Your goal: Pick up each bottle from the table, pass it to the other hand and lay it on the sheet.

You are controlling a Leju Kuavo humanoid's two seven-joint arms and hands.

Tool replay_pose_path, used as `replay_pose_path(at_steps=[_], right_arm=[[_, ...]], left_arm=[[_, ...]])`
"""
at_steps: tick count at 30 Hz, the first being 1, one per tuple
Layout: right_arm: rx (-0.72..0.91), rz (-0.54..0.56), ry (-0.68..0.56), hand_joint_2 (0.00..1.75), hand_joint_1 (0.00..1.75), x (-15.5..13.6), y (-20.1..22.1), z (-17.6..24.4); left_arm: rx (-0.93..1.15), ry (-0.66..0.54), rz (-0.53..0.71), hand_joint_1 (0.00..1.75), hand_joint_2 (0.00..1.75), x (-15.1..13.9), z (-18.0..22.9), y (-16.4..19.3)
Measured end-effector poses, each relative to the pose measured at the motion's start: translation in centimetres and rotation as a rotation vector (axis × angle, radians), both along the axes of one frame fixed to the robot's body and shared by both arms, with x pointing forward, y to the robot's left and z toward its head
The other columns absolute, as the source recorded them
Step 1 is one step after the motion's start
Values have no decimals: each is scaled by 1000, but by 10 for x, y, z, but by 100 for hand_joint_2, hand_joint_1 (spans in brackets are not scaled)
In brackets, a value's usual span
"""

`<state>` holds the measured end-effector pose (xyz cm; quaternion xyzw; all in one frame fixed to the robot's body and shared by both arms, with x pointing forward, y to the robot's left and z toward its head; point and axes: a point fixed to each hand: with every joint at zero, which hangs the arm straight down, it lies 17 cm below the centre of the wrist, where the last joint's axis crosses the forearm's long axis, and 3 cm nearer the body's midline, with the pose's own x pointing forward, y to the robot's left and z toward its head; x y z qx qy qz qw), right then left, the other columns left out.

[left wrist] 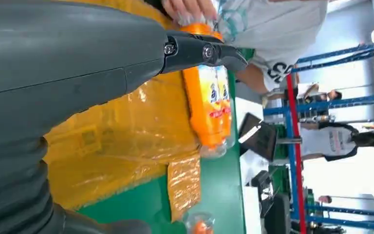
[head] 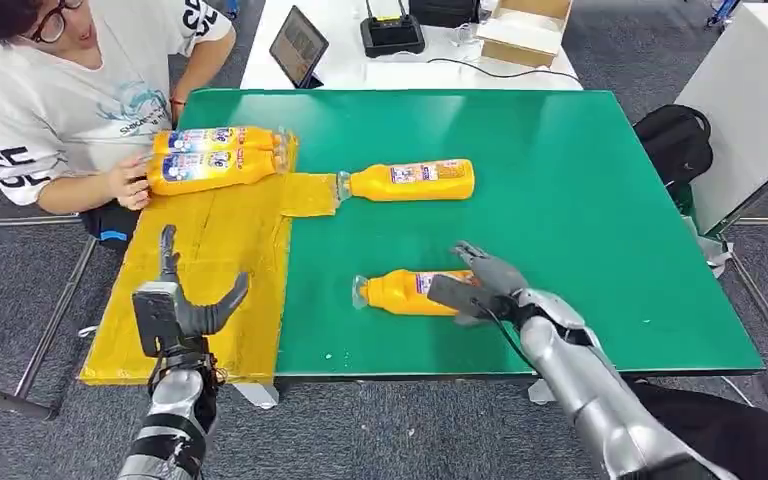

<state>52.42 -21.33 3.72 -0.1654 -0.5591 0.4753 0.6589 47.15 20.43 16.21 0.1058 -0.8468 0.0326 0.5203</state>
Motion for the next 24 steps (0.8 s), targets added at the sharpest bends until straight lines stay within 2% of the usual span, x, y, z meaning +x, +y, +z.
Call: replay_pose_path(at_steps=[6,7,8,9,10,11,12,13,14,15,24], right_arm=[[-23,64,106,175,0,7,5,-5],[-24,74,122,175,12,7,5,-5],[-22,84,136,175,35,7,6,-6],[-19,96,153,175,35,6,7,-8],[-19,105,167,175,79,5,7,-9],[-18,114,181,175,131,3,7,-11],[-18,122,189,175,131,3,7,-11],[-16,125,197,175,141,2,7,-12],[-15,128,203,175,169,2,6,-13],[-16,131,209,175,175,1,5,-14],[-33,169,259,175,175,-10,-4,-25]], left_arm=[[3,25,-31,0,175,4,-8,-12],[3,29,-36,0,175,5,-9,-14],[3,33,-41,0,175,6,-10,-16],[-3,37,-47,0,175,7,-11,-18],[-3,39,-57,0,175,7,-11,-21],[-7,42,-63,0,175,8,-12,-23],[-8,45,-68,0,175,9,-13,-25],[-10,48,-72,0,175,10,-13,-26],[-13,51,-78,0,175,10,-14,-28],[-13,54,-83,0,175,10,-15,-30],[-14,73,-113,0,175,13,-21,-41]])
